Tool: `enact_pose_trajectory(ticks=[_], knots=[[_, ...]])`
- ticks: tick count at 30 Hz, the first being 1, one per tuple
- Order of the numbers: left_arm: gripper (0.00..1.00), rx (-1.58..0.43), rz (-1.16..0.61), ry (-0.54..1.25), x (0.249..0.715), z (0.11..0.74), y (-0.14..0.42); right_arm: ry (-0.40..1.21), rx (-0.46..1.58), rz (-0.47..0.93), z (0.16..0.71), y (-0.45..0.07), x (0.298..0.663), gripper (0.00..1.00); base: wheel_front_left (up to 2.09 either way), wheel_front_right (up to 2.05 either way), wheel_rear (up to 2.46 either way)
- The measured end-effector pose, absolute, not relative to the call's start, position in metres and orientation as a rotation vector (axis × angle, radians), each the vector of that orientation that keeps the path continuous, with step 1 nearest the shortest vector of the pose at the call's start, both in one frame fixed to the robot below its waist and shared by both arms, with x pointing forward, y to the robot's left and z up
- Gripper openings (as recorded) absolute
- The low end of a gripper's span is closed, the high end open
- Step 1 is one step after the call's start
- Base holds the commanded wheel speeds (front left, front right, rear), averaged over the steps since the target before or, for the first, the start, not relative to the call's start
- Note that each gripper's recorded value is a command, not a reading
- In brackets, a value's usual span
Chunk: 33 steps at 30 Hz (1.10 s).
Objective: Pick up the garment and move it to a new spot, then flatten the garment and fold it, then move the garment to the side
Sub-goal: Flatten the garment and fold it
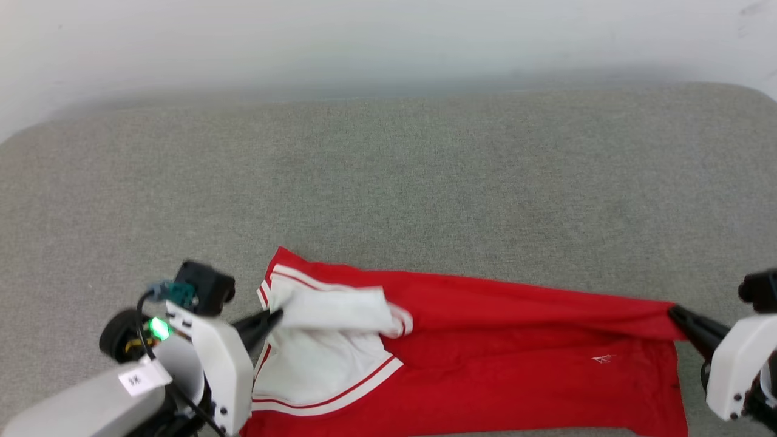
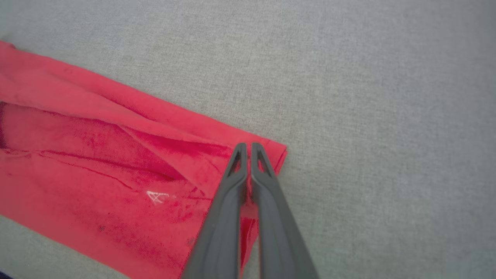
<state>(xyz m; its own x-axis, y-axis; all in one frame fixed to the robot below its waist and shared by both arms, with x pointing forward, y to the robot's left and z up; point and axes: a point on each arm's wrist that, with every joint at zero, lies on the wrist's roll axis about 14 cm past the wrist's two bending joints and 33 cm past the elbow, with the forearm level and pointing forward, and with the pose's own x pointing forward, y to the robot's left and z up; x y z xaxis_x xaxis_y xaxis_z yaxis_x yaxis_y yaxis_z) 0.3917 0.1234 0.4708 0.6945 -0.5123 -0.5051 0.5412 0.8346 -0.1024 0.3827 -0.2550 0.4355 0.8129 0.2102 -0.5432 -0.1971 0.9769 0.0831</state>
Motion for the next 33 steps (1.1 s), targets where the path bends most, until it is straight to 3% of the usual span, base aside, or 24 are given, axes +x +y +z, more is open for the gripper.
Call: enact_pose_trajectory(ticks=[16, 17, 18, 19, 20, 33], knots=[[0.00, -0.060, -0.486, 0.840, 0.327, 0.385, 0.146, 0.807, 0.149, 0.196, 0.370, -0.240, 0.319, 0.00, 0.00, 0.00, 0.00], [0.00, -0.063, -0.478, 0.830, 0.329, 0.384, 0.147, 0.808, 0.153, 0.190, 0.369, -0.241, 0.318, 0.14, 0.00, 0.00, 0.00], [0.14, -0.069, -0.474, 0.819, 0.330, 0.384, 0.146, 0.801, 0.165, 0.185, 0.369, -0.241, 0.318, 0.65, 0.00, 0.00, 0.00], [0.96, -0.073, -0.469, 0.807, 0.331, 0.384, 0.145, 0.790, 0.176, 0.182, 0.370, -0.240, 0.319, 1.00, 0.00, 0.00, 0.00], [1.00, -0.076, -0.463, 0.784, 0.334, 0.386, 0.144, 0.780, 0.178, 0.183, 0.372, -0.239, 0.320, 1.00, 0.00, 0.00, 0.00], [1.00, -0.014, -0.271, 0.299, 0.385, 0.469, 0.156, 0.631, 0.212, 0.208, 0.437, -0.257, 0.335, 1.00, 0.00, 0.00, 0.00]])
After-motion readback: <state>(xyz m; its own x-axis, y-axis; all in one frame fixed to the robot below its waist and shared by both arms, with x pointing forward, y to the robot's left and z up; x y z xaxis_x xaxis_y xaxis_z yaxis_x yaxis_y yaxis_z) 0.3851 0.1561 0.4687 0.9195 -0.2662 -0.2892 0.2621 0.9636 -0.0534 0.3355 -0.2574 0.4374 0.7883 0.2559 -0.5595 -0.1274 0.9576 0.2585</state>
